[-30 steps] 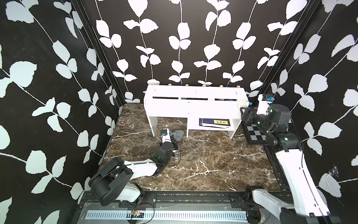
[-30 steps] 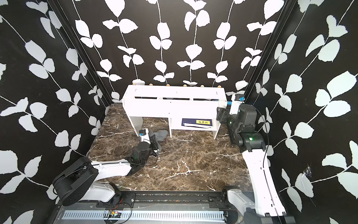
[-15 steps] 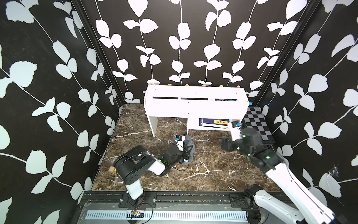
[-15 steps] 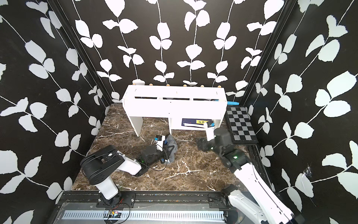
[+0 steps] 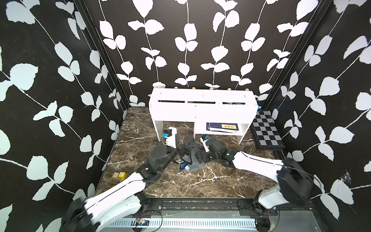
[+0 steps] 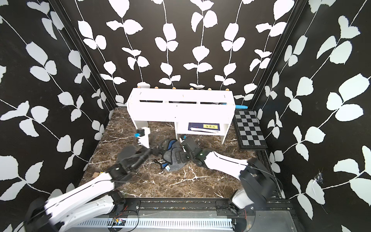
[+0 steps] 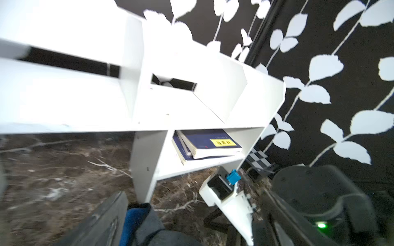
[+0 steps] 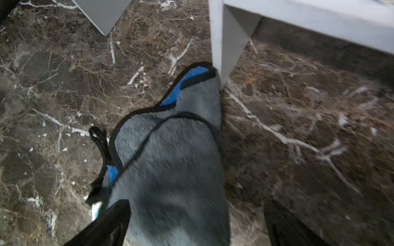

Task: Wipe the bookshelf clean with a cloth
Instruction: Pick up the cleaning item at the center of the board.

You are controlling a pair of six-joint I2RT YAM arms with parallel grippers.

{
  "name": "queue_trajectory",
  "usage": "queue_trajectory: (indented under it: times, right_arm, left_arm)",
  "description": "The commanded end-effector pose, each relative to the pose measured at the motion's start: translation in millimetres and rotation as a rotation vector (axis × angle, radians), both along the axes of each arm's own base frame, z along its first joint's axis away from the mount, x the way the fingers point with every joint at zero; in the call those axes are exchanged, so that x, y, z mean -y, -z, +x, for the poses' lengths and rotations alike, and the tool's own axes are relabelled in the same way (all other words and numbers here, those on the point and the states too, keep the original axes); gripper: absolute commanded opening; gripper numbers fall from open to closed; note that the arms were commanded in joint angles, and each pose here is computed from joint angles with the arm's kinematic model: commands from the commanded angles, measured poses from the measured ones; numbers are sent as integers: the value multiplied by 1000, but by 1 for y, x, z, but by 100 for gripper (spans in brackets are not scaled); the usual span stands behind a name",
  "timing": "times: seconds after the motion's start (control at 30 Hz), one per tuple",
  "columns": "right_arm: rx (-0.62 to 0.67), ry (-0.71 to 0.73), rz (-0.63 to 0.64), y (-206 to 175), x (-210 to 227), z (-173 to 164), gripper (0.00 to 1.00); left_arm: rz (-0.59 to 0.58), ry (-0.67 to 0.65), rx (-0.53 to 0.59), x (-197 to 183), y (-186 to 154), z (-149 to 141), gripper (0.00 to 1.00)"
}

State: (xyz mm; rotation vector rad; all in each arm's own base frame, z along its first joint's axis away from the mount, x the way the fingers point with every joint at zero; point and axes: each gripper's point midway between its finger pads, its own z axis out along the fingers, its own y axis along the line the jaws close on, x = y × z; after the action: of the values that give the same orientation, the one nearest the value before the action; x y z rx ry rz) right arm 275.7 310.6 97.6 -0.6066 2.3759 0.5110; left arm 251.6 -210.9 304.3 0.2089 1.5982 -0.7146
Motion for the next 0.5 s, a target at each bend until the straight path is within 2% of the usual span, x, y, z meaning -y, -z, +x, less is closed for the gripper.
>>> queue_trajectory:
  times: [0.0,0.1,0.17,0.23,0.27,0.37,0.47]
  right_arm:
    - [51,-43,128,-26,-49,14,99]
    - [11,-84,96,-9,-71,7,98]
    - [-25,-65,78,10,-72,5,96]
    - [-48,-46,58,24,-66,2,94]
    - [-50,-38,44,27,-63,1,93]
    - [-43,-23,-25,35,-50,-3,90]
    - [-41,-41,-53,43,-44,-14,90]
  left_arm:
    - [252,-219,-81,-58,34,-3,99]
    - [223,-371,-21,-95,-10,-6,98]
    - [278,-444,21,-110,-41,-2,98]
    - [350,-517,-41,-127,-65,17,98]
    - [376,-539,-104,-133,-65,30,98]
    - [373,-537,-255,-141,-61,67,93]
    - [357,-548,-299,-151,-65,91,95]
